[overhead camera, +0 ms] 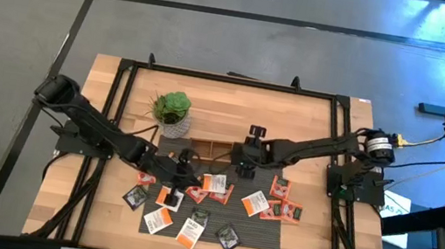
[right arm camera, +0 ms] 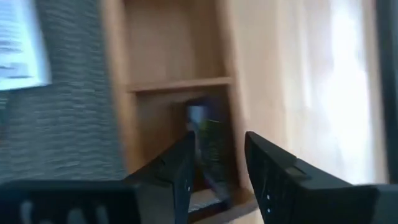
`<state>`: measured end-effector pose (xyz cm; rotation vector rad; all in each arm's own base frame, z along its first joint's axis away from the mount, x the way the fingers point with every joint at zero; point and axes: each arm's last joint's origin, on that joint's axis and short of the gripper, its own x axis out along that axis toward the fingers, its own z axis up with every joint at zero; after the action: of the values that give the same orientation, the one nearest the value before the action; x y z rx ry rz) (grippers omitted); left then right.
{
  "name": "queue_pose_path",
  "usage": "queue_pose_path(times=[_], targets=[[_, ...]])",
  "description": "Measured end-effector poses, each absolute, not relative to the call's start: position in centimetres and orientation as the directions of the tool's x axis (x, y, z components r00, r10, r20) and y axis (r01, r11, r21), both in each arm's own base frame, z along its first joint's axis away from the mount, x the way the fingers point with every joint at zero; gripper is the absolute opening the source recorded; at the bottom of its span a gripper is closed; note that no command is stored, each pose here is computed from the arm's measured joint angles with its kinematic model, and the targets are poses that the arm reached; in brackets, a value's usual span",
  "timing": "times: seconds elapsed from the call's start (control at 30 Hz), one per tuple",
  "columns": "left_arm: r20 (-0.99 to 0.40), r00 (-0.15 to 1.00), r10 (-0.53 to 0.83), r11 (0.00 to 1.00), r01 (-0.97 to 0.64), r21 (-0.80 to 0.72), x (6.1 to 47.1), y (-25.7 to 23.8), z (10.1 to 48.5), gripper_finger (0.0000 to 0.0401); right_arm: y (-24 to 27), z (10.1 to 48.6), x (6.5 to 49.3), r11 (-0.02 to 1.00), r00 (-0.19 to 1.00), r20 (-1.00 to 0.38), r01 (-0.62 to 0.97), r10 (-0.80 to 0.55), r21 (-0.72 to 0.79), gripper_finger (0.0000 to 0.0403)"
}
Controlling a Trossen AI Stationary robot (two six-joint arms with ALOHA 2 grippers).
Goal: Pick & Place Tea
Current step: Put the black tea bag into the right slot of the wooden organizer, then put the white tea bag into the middle slot of the wooden organizer
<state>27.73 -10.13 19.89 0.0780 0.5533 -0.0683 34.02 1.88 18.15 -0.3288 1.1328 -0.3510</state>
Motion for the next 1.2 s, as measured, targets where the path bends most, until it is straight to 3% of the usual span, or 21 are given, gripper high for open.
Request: queue_pose_path(times=[0.3, 0.5, 0.7, 0.8, 0.9, 1.1, 1.2], targets=[[-0.565, 0.825, -0.003, 0.998, 0.036, 0.047, 29.1, -10.3, 17.0, 0.0003, 1.2, 18.7, 34.0, 0.846, 0.373, -0.763, 0.141, -0.527, -0.515, 0.0118], [-0.582, 0.813, 0.007, 0.999, 0.018, 0.037, 30.0, -10.1, 15.0, 0.0003, 1.6, 18.8, 34.0, 0.851, 0.380, -0.765, 0.157, -0.520, -0.500, 0.0118], [-0.617, 0.787, 0.020, 1.000, -0.004, 0.027, 30.4, -10.0, 13.4, 0.0003, 4.2, 20.8, 35.1, 0.938, 0.485, -0.803, 0.165, -0.346, -0.305, 0.0118], [-0.627, 0.778, 0.020, 1.000, -0.003, 0.028, 30.5, -10.1, 12.8, 0.0003, 5.4, 21.2, 35.3, 0.956, 0.528, -0.804, 0.242, -0.275, -0.168, 0.0118], [-0.638, 0.770, 0.026, 1.000, -0.018, 0.019, 30.6, -10.1, 12.2, 0.0002, 6.3, 20.6, 35.3, 0.941, 0.553, -0.798, 0.335, -0.241, -0.052, 0.0118], [-0.659, 0.752, 0.027, 1.000, -0.015, 0.024, 30.8, -10.2, 10.5, 0.0002, 7.5, 18.4, 34.7, 0.912, 0.529, -0.818, 0.410, -0.224, 0.015, 0.0118], [-0.661, 0.750, 0.020, 1.000, -0.009, 0.020, 31.0, -10.3, 10.0, 0.0003, 7.7, 17.6, 34.5, 0.852, 0.514, -0.830, 0.515, -0.217, 0.096, 0.0118]])
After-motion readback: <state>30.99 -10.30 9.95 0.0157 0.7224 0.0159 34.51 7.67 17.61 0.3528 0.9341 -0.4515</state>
